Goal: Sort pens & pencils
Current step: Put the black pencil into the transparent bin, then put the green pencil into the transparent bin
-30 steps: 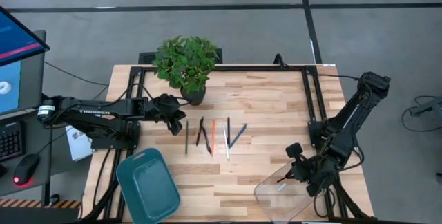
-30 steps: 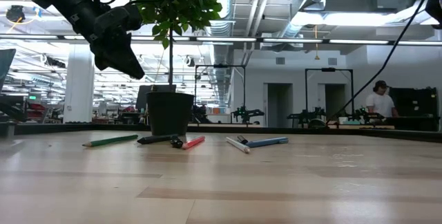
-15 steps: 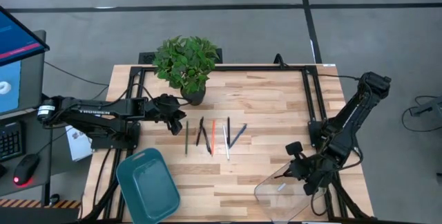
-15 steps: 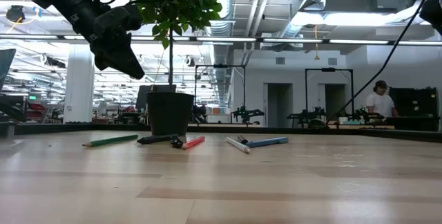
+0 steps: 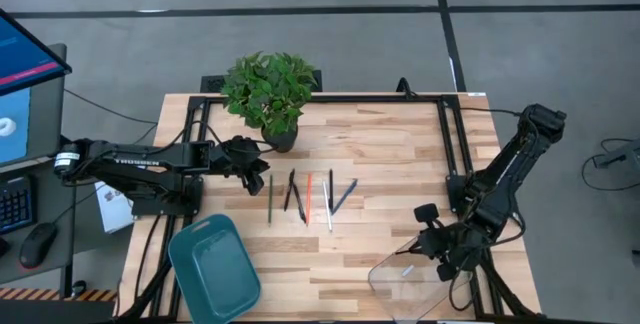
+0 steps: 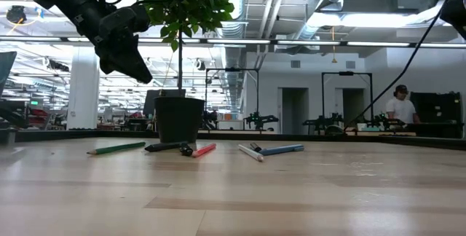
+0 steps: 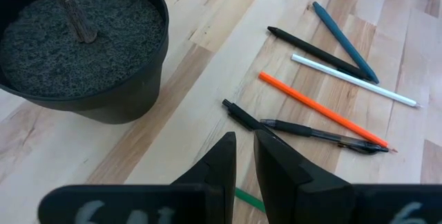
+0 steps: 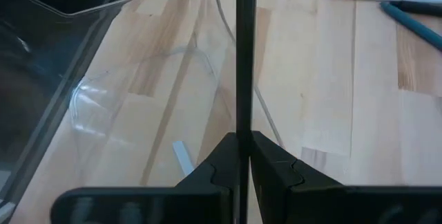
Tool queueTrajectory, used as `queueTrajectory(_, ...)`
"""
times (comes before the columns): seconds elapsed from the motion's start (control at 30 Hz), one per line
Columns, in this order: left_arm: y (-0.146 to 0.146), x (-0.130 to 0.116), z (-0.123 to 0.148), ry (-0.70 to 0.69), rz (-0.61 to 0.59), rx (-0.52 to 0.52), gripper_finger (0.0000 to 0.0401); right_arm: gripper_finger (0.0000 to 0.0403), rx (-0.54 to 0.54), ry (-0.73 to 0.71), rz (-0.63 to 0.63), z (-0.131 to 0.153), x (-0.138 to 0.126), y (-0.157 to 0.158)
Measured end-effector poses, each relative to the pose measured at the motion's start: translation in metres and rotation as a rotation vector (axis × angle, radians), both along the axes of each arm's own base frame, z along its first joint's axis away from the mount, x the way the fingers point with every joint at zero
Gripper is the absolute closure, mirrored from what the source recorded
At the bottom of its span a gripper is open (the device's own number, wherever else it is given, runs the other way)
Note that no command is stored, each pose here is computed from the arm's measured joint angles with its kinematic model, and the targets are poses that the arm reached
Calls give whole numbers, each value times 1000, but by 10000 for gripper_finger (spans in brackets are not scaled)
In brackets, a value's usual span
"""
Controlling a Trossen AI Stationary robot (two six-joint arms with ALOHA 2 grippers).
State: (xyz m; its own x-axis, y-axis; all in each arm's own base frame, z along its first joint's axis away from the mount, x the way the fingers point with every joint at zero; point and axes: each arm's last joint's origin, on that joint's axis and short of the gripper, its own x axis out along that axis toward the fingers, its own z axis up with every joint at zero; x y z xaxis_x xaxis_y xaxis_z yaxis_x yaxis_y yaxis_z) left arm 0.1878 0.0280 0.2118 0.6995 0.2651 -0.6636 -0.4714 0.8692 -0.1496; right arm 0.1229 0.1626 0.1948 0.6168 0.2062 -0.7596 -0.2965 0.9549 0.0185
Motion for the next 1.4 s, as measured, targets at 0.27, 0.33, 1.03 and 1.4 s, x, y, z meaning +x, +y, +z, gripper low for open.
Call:
queueTrajectory(0.27, 0, 0, 0, 0, 0, 0, 358, 336, 16, 0, -15, 0, 0, 0)
queueTrajectory(0.33, 0, 0, 0, 0, 0, 0, 358, 336, 20, -3, -15, 1, 1, 1)
queueTrajectory(1.03, 0, 0, 0, 0, 0, -1, 358, 335, 24, -9, -14, 1, 1, 1)
queueTrajectory(1.4, 0, 0, 0, -2, 1, 2, 358, 335, -89, -149, -104, 5, 17, -10)
